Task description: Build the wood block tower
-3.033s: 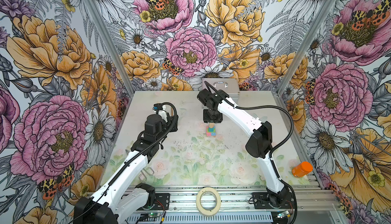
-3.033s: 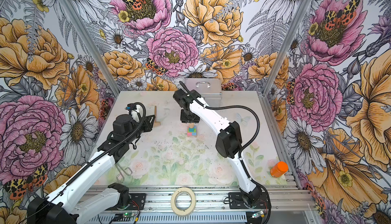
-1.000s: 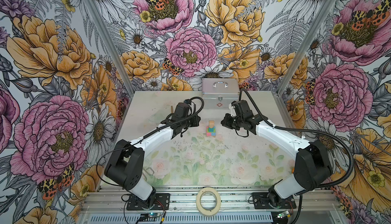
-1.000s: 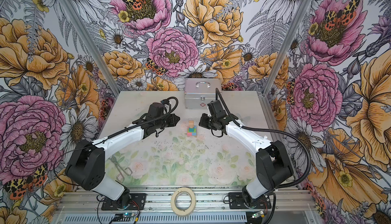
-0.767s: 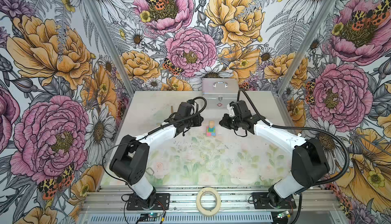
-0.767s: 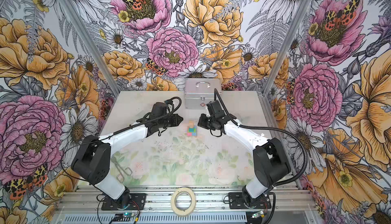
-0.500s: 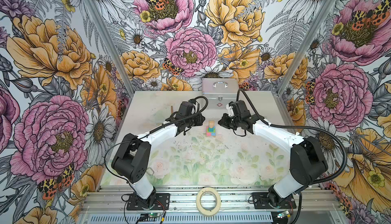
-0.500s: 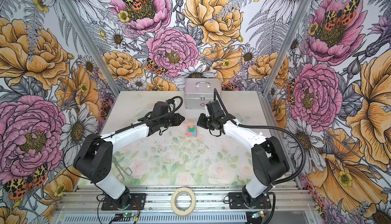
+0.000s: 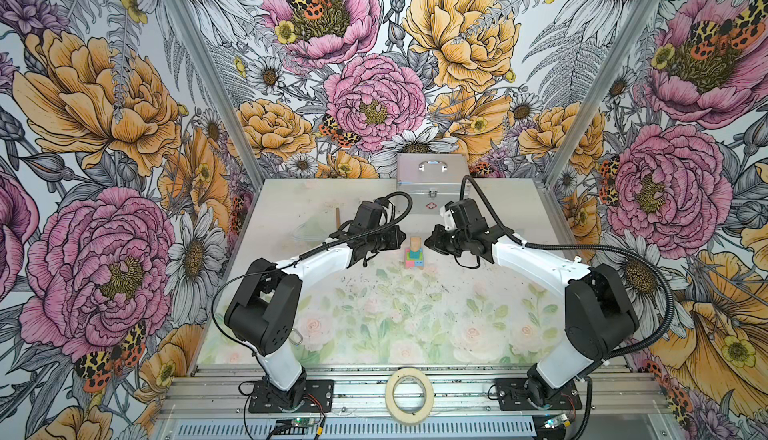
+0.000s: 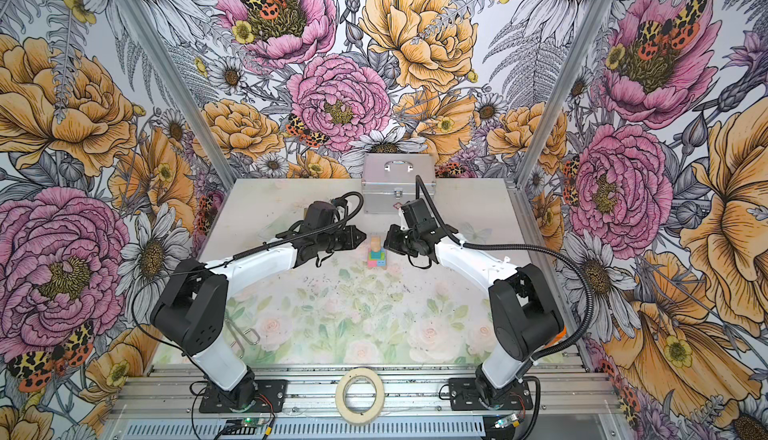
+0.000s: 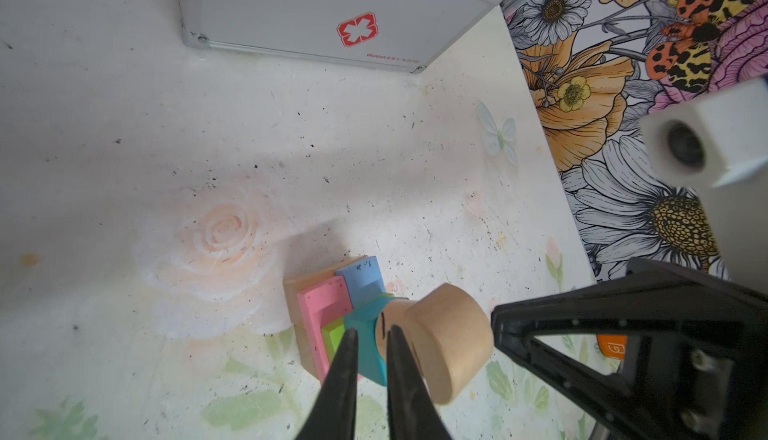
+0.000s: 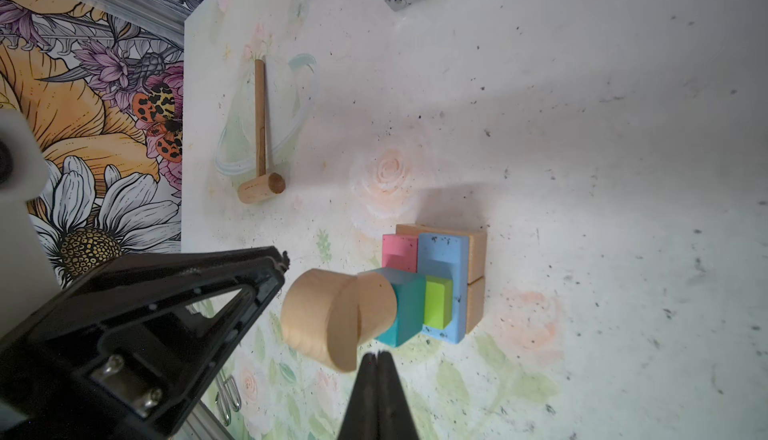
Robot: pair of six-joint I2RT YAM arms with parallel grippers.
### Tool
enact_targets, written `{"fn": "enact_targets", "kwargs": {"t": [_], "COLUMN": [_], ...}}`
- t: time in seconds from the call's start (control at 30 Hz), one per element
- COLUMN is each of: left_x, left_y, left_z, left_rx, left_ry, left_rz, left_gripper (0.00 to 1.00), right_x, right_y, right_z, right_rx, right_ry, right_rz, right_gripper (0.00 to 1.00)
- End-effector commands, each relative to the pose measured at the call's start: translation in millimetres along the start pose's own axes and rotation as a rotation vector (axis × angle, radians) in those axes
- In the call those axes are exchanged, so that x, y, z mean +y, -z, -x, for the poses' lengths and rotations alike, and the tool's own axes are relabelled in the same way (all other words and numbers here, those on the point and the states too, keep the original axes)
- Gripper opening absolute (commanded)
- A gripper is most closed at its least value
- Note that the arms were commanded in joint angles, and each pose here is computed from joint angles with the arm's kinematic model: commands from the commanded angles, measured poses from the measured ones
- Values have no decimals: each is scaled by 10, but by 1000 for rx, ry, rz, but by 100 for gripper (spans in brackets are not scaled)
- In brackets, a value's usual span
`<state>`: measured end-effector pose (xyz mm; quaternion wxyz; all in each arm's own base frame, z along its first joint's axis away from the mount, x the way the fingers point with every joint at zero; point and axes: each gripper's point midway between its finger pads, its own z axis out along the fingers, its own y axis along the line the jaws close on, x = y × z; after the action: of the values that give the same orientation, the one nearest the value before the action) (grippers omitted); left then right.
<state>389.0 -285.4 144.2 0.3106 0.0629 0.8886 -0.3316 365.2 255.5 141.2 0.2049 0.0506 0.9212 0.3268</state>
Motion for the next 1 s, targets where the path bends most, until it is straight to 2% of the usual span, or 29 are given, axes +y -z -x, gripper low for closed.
{"fn": "enact_targets", "kwargs": {"t": [0.0, 0.97], "left_x": [-167, -231], "left_y": [8, -59], "left_z": [113, 56], "left_rx": [-22, 4], "left_ry": [-16, -20], "left_rz": [-52, -74], "left_gripper": [16, 16], "right_x": [91, 140], "right_y": [-42, -40], "right_z": [32, 31], "right_rx": [-4, -6], "right_ry": [-1, 4], "right_rz": [25, 32], "right_gripper": [0, 0]}}
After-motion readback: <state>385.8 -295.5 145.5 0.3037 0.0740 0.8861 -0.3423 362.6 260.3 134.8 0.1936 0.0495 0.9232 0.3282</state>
